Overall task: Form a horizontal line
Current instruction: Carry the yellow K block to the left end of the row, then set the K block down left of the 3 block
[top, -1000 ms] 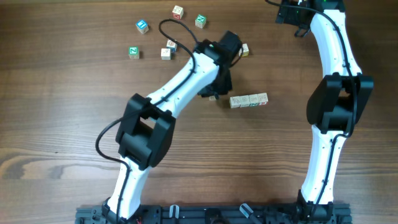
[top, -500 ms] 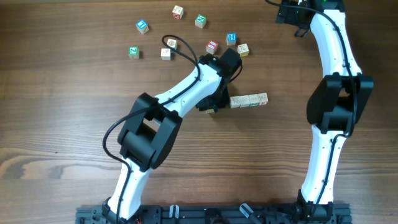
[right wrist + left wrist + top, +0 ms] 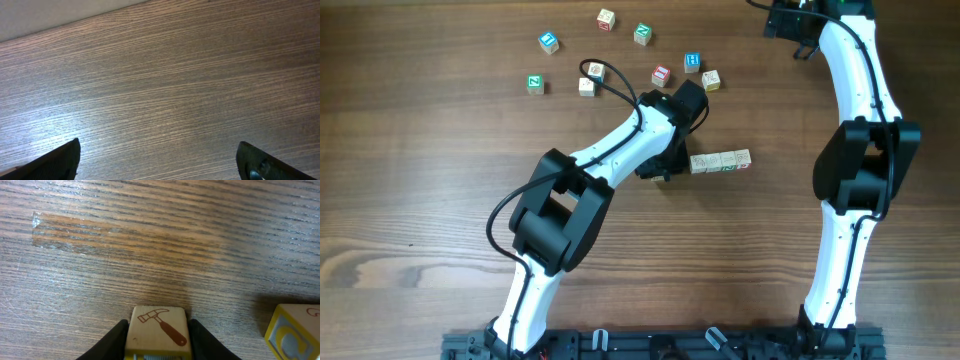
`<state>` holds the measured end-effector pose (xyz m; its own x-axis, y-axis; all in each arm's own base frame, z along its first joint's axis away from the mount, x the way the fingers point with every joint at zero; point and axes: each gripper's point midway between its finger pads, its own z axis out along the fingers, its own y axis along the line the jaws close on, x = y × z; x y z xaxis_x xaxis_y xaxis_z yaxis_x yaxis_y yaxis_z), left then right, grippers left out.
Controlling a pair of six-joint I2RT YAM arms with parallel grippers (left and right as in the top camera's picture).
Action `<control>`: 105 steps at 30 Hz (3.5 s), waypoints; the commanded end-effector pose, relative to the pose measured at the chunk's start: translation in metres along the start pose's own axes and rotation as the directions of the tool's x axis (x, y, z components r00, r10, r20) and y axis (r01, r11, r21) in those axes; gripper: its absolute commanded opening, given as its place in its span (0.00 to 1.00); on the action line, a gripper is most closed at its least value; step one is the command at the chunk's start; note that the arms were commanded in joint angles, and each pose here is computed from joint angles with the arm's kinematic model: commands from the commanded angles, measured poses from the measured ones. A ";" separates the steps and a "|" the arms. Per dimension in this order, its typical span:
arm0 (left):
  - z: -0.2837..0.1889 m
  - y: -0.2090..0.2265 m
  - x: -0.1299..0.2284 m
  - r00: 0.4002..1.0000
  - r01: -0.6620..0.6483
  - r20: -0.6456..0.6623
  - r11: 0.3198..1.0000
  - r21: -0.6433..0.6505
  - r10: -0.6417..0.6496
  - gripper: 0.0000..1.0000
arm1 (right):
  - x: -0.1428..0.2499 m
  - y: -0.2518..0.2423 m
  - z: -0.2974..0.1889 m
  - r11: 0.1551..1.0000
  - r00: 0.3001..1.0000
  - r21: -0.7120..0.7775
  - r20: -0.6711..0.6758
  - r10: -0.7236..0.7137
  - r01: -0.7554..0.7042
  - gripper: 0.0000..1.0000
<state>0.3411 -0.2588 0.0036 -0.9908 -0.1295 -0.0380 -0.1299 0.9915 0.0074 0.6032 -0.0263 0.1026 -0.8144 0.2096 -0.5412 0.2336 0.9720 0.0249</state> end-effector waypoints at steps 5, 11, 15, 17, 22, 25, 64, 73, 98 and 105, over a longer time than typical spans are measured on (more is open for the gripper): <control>-0.009 0.002 -0.003 0.999 0.017 0.029 1.000 0.000 -0.017 0.39 | -0.003 0.004 -0.004 1.000 1.000 -0.007 0.012 -0.016 0.016 1.00; -0.009 0.001 -0.003 0.999 0.017 0.030 1.000 0.001 -0.017 0.40 | -0.003 0.004 -0.004 1.000 1.000 -0.006 0.012 -0.017 0.017 1.00; -0.009 0.002 -0.003 0.999 0.017 0.029 1.000 0.000 -0.017 0.42 | -0.003 0.004 -0.004 1.000 1.000 -0.007 0.012 -0.016 0.016 1.00; -0.009 0.002 -0.003 0.999 0.017 0.029 1.000 0.000 -0.017 0.43 | -0.003 0.004 -0.004 1.000 1.000 -0.007 0.012 -0.016 0.016 1.00; -0.009 -0.001 -0.005 0.999 0.017 0.039 1.000 0.012 -0.017 0.34 | -0.003 0.004 -0.004 1.000 1.000 -0.007 0.012 -0.016 0.016 1.00; -0.009 -0.006 -0.001 1.000 0.016 0.012 0.999 0.039 -0.017 0.28 | -0.003 0.004 -0.004 1.000 1.000 -0.007 0.012 -0.016 0.016 1.00; -0.012 0.013 -0.015 0.990 0.012 -0.137 0.978 0.206 0.017 0.04 | -0.003 0.004 -0.004 1.000 1.000 -0.007 0.012 -0.017 0.017 1.00; -0.013 -0.010 -0.004 0.991 -0.041 -0.112 0.973 0.226 0.068 0.04 | -0.003 0.004 -0.004 1.000 1.000 -0.007 0.012 -0.016 0.016 1.00; -0.015 -0.030 0.006 0.992 0.000 -0.125 0.967 0.255 0.033 0.04 | -0.003 0.004 -0.004 1.000 1.000 -0.007 0.012 -0.016 0.016 1.00; -0.015 -0.029 0.005 0.992 0.000 -0.118 0.968 0.252 0.031 0.04 | -0.003 0.004 -0.004 1.000 1.000 -0.007 0.012 -0.016 0.016 1.00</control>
<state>0.3392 -0.2877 0.0091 -0.9919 -0.0897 0.0900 -0.1083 0.9673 -0.2294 0.6032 -0.0263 0.1026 -0.8144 0.2096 -0.5412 0.2336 0.9720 0.0249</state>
